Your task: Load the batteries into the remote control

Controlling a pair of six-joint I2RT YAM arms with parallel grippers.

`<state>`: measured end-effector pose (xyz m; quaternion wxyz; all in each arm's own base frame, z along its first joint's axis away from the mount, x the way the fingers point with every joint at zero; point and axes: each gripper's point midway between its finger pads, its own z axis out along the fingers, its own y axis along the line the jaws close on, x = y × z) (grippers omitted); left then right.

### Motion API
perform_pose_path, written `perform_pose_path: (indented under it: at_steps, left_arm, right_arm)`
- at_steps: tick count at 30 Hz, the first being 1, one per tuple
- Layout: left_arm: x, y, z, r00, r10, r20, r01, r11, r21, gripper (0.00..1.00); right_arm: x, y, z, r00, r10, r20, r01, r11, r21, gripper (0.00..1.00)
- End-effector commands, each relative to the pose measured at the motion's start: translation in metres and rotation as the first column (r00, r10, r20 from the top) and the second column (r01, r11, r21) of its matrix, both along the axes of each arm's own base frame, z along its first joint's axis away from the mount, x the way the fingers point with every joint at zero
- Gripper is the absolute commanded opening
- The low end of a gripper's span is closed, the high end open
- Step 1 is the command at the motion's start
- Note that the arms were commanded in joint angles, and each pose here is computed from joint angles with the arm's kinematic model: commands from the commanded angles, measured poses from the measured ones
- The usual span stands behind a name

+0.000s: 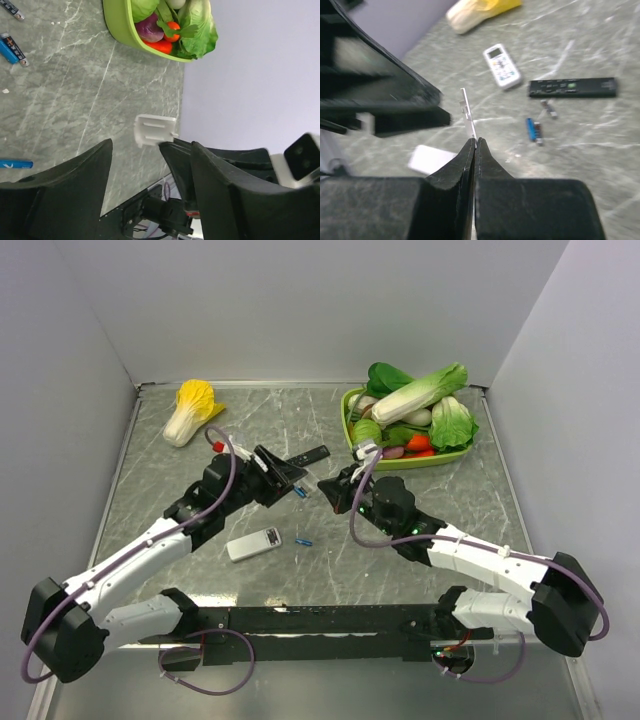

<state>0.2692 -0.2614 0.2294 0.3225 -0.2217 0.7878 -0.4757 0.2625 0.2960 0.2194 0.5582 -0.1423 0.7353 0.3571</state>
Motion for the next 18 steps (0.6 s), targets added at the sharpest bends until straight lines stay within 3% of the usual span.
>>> perform_pose_path:
  at_steps: [1,7,18]
  left_arm:
    - [0.0,0.006,0.042,0.999,0.047,0.015,-0.046,0.998,-0.036,0.68]
    - [0.003,-0.006,0.049,0.999,0.016,-0.034,-0.019,0.998,-0.061,0.64]
    - [0.006,-0.026,0.038,0.994,-0.047,-0.102,0.04,0.997,-0.068,0.5]
  right_arm:
    - [0.012,-0.017,0.035,0.969,-0.108,0.224,0.136,0.984,-0.115,0.0]
    - [0.011,-0.015,0.04,0.921,-0.118,0.371,0.216,0.948,-0.235,0.0]
    - [0.001,-0.002,0.038,0.886,-0.092,0.454,0.255,0.915,-0.314,0.0]
